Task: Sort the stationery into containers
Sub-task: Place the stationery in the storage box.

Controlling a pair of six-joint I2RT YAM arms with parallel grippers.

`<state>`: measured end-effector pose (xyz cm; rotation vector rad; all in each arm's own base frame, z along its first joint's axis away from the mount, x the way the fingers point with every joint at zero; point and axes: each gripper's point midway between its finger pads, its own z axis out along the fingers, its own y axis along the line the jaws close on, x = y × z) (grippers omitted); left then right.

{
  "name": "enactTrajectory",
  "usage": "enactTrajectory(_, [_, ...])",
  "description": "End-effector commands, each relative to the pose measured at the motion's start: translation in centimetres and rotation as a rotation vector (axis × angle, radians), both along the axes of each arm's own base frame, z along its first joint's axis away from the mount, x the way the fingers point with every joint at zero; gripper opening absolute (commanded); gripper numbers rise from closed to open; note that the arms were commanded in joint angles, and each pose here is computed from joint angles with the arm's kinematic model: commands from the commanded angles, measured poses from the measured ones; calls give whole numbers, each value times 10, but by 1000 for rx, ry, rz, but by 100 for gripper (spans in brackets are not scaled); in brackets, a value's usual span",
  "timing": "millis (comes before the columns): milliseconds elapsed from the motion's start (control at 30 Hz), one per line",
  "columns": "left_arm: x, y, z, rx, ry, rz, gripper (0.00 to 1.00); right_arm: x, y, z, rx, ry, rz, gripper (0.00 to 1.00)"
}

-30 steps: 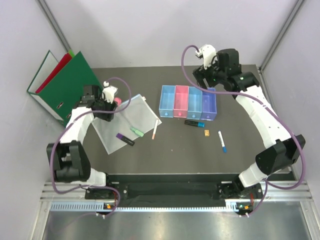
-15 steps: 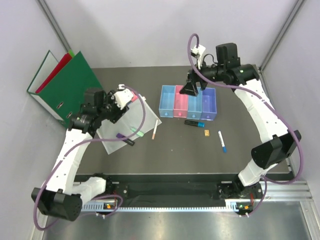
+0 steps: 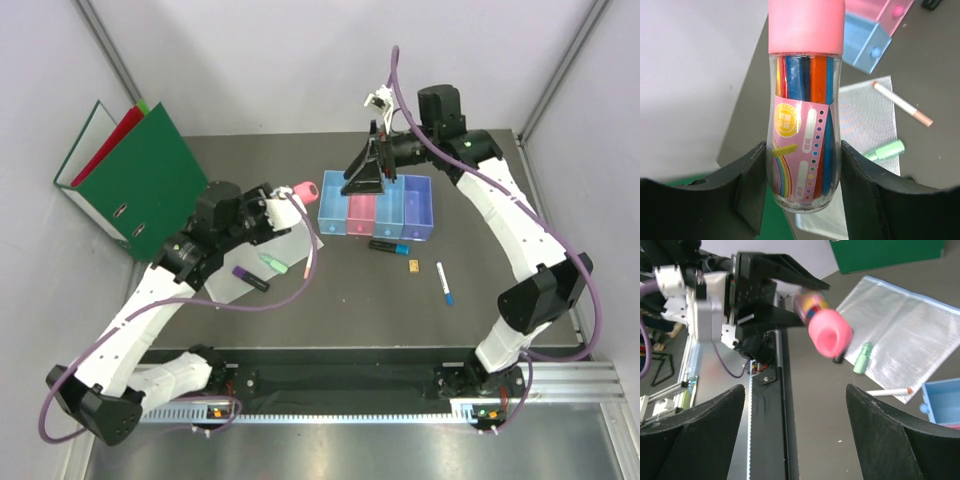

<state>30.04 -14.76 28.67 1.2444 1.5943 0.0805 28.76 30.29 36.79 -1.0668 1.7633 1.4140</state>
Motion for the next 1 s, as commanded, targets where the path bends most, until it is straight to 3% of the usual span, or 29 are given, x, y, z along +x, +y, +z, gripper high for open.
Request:
enactTrajectory(0, [10,-30,54,0,-224,-76,0,-13,16,7,52,10,90,82])
enactTrajectory(167, [3,-65,68,-2,-258,-160,0,-8,21,7,47,3,83,83])
enactTrajectory(567, [0,-73,82,-16,-294,-145,0,-5,19,-8,15,0,66,84])
enactTrajectory(767, [-1,-72,79,-12,-294,-141,0,-4,19,-10,7,2,55,75])
enactTrajectory(967, [0,-75,83,-22,-303,-144,0,-5,18,-14,1,7,52,73])
